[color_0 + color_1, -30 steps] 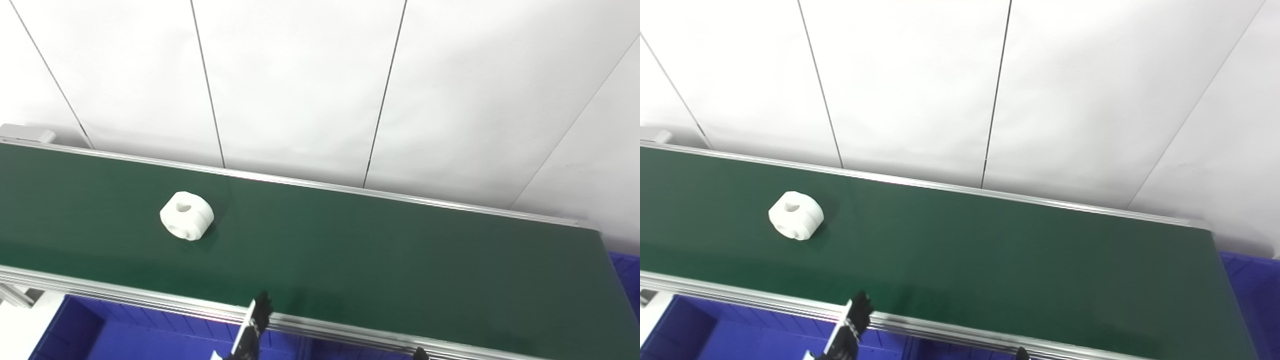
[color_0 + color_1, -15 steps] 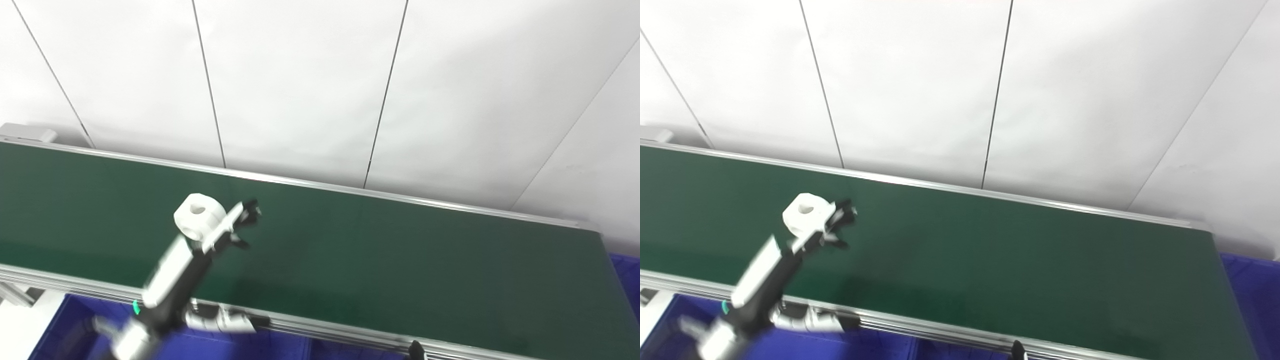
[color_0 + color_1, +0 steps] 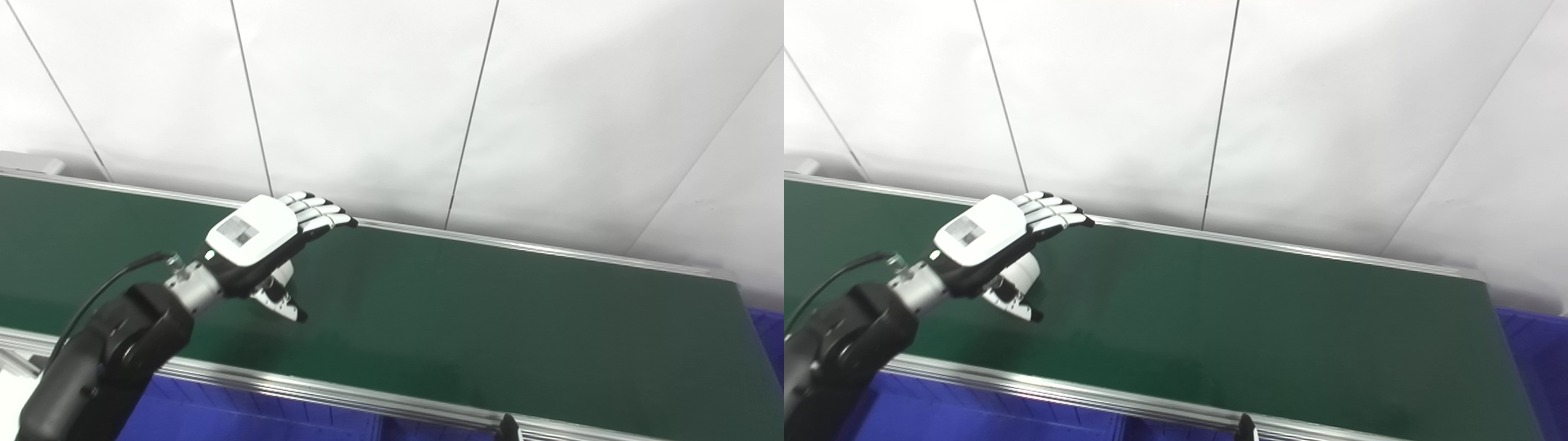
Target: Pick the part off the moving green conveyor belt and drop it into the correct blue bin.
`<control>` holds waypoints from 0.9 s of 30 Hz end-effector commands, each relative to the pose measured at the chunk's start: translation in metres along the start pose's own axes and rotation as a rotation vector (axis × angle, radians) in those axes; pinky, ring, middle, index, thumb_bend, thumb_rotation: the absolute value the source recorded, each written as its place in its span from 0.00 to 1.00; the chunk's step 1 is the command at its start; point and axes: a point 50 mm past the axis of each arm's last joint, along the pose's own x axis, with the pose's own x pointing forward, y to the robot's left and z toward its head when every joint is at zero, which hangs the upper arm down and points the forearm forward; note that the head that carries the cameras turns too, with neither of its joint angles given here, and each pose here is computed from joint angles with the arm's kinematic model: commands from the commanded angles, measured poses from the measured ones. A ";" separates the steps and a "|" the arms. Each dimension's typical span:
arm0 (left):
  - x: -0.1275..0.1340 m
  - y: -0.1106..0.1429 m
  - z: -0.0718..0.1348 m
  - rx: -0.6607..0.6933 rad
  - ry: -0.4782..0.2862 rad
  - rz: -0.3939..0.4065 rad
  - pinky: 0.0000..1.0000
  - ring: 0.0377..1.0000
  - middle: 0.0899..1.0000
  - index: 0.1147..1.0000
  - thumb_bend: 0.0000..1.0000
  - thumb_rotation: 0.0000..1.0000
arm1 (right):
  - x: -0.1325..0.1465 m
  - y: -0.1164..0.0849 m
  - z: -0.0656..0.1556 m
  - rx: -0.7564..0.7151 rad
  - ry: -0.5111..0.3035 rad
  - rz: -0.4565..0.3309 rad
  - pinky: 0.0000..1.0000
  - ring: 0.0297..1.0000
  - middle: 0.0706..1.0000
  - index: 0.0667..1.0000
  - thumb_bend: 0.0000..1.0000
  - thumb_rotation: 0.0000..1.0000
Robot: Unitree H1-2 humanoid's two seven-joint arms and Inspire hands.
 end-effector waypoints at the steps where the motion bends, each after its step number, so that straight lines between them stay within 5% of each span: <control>1: 0.014 0.019 -0.014 0.101 0.000 0.017 0.95 0.91 0.91 0.87 1.00 0.13 | -0.003 0.002 0.006 0.020 -0.050 0.018 1.00 1.00 1.00 1.00 0.79 1.00; 16: 0.059 -0.014 -0.044 0.116 0.061 -0.247 0.97 0.94 0.93 0.86 1.00 0.21 | -0.005 0.008 0.008 0.027 -0.054 0.006 1.00 1.00 1.00 1.00 0.77 1.00; 23: 0.064 -0.032 -0.041 -0.020 0.082 -0.282 0.84 0.86 0.89 0.85 1.00 0.13 | -0.006 0.009 0.011 0.035 -0.061 0.000 1.00 1.00 1.00 1.00 0.78 1.00; 27: 0.070 -0.041 -0.031 0.050 0.101 -0.298 0.70 0.77 0.80 0.77 0.99 0.03 | -0.008 0.009 0.011 0.041 -0.056 0.001 1.00 1.00 1.00 1.00 0.80 1.00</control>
